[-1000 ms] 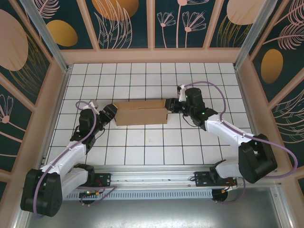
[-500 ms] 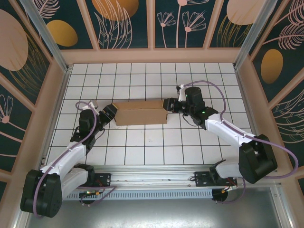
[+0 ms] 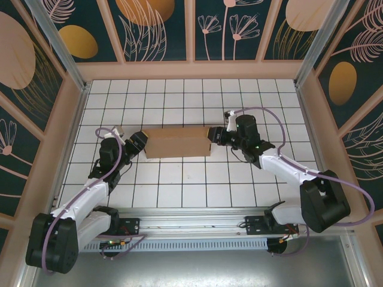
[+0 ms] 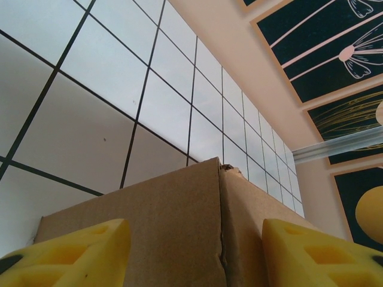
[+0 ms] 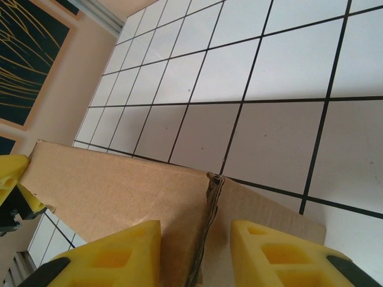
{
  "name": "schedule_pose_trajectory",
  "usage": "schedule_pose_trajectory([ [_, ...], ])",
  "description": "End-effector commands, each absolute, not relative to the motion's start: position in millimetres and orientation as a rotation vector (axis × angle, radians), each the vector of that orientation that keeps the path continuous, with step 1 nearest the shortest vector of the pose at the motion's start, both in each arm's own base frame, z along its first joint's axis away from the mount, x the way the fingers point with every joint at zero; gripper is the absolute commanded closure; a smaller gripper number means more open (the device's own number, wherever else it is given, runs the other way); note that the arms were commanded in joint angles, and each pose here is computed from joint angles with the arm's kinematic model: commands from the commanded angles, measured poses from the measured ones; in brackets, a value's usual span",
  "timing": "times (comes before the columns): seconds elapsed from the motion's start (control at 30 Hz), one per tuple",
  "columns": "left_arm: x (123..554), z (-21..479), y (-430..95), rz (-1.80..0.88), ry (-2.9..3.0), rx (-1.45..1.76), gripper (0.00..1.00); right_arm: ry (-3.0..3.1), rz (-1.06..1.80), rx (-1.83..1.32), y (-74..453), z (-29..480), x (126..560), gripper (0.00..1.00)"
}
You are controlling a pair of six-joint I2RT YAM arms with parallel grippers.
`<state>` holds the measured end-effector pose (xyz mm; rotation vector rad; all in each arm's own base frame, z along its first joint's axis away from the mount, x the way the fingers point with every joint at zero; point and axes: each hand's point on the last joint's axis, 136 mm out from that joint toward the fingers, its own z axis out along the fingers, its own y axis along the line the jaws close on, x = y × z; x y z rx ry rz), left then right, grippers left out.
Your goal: Fold the paper box
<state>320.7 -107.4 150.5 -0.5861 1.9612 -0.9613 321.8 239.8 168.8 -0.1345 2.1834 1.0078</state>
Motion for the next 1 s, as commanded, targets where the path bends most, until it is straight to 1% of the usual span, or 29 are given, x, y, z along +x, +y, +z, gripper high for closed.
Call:
schedule_pose_trajectory([
  [0.0,296.6,85.3,-97.7,-0.863,2.16,-0.696,0.44,2.391,0.917,-0.059,224.8,105.0,299.8,0.66],
  [0.1,290.9,73.4,-99.0,-0.883,2.18,-0.731,0.47,2.437,0.89,-0.036,223.8,88.1,292.0,0.69],
  [0.2,287.8,70.5,-100.6,-0.898,2.186,-0.735,0.56,2.471,0.888,-0.014,222.7,76.3,285.7,0.75],
  [0.3,286.7,71.6,-101.0,-0.902,2.184,-0.724,0.64,2.47,0.898,-0.008,223.8,75.4,283.7,0.78],
  [0.4,286.2,71.9,-102.2,-0.906,2.187,-0.712,0.69,2.461,0.905,-0.023,227.5,78.7,283.3,0.78],
  [0.53,285.9,72.5,-105.7,-0.93,2.191,-0.699,0.72,2.47,0.892,-0.027,227.5,76.2,284.7,0.79],
  [0.7,290.2,85.3,-109.4,-0.943,2.182,-0.656,0.71,2.431,0.926,-0.035,231.2,91.3,286.9,0.79],
  [0.83,291.2,88.5,-113.7,-0.965,2.181,-0.631,0.72,2.434,0.951,-0.087,241.4,92.0,282.0,0.79],
  [0.97,299.2,106.5,-126.6,-1.013,2.176,-0.552,0.73,2.365,0.97,-0.113,248.6,117.1,291.4,0.79],
])
